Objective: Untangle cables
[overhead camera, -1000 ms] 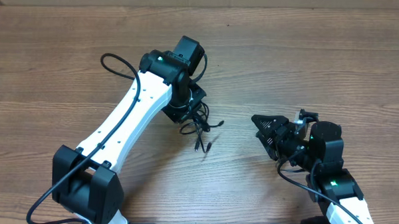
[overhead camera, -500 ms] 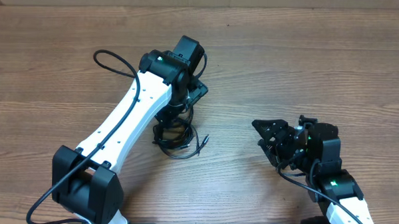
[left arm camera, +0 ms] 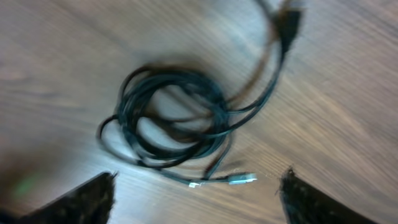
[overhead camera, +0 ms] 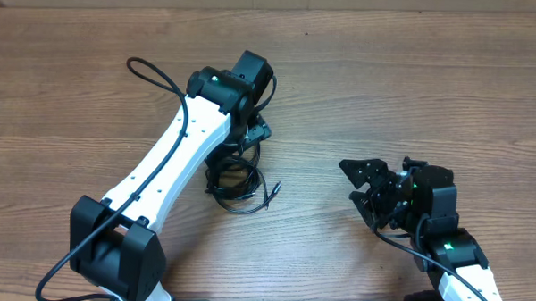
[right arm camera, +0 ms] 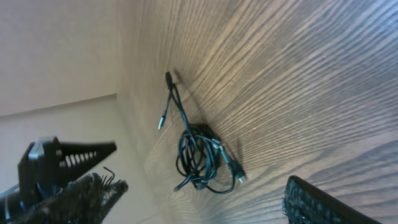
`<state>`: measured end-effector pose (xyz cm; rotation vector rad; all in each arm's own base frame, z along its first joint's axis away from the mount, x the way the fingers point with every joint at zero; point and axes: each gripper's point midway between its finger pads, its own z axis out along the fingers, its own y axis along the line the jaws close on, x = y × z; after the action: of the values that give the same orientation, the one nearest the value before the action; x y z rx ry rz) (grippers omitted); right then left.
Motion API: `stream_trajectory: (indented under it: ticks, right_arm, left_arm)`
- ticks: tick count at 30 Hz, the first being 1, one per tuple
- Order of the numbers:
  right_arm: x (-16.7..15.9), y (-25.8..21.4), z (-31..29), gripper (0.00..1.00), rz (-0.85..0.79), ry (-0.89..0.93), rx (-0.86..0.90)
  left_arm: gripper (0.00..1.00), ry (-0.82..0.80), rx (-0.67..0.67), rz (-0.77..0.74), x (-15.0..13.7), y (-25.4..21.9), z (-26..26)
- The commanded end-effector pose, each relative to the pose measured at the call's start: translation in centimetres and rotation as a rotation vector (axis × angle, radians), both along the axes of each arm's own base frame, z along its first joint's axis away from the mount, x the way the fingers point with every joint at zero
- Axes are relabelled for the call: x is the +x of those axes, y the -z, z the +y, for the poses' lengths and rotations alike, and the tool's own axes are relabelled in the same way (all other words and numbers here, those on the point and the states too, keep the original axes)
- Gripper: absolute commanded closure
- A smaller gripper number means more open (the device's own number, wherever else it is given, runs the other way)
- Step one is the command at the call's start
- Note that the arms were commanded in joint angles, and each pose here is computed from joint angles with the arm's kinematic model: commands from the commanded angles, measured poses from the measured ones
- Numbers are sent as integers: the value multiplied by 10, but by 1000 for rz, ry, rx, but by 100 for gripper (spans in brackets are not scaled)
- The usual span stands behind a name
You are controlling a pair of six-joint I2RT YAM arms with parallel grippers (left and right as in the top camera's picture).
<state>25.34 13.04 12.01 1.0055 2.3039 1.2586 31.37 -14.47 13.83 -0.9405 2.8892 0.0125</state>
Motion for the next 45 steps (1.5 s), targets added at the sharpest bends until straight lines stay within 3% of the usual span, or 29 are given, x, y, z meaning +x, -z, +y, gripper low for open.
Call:
stream_trajectory:
  ticks: [1,3,6,9,11,14,18,19,23,26,28,29,35,39,45]
  right_arm:
    - [-1,5,-3,6,8,14,-21]
    - [-2,7,-3,3,20,13,-23]
    - [-3,7,-4,2,22,13,-23]
    - [-5,9,-4,2,34,13,-25]
    - [-7,12,-4,1,53,12,-28]
    - [-16,21,-6,0,104,12,-39]
    - [-22,27,-7,0,143,13,-47]
    - [-21,28,-9,0,142,20,-54]
    - [-17,31,-16,0,136,56,-88]
    - [-17,31,-16,0,136,55,-86]
    - [-18,31,-15,0,137,52,-84]
    - [-18,30,-15,0,138,50,-82]
    - [-18,31,-16,0,140,56,-88]
    - [-14,34,-23,0,133,91,-122]
    - [-13,34,-25,0,132,102,-132]
  left_arm:
    - [18,-208,-18,12,-14,-15,3]
    - [16,-342,5,53,-27,-13,9]
    - [1,-514,31,96,-41,-7,15]
    - [0,-508,57,53,-33,0,21]
    - [1,-386,115,-28,-17,-1,31]
    - [0,-2,267,-140,15,-10,46]
    - [0,379,433,-144,33,-20,58]
    - [0,449,484,-133,35,-23,63]
    - [1,579,471,-94,33,-17,59]
    - [4,844,349,-78,38,3,38]
    - [23,1093,184,-54,31,20,25]
    - [19,1135,136,-48,29,25,26]
    - [17,1036,21,-20,29,41,83]
    - [11,1222,-242,-148,19,41,60]
    - [7,1266,-283,-190,14,63,46]
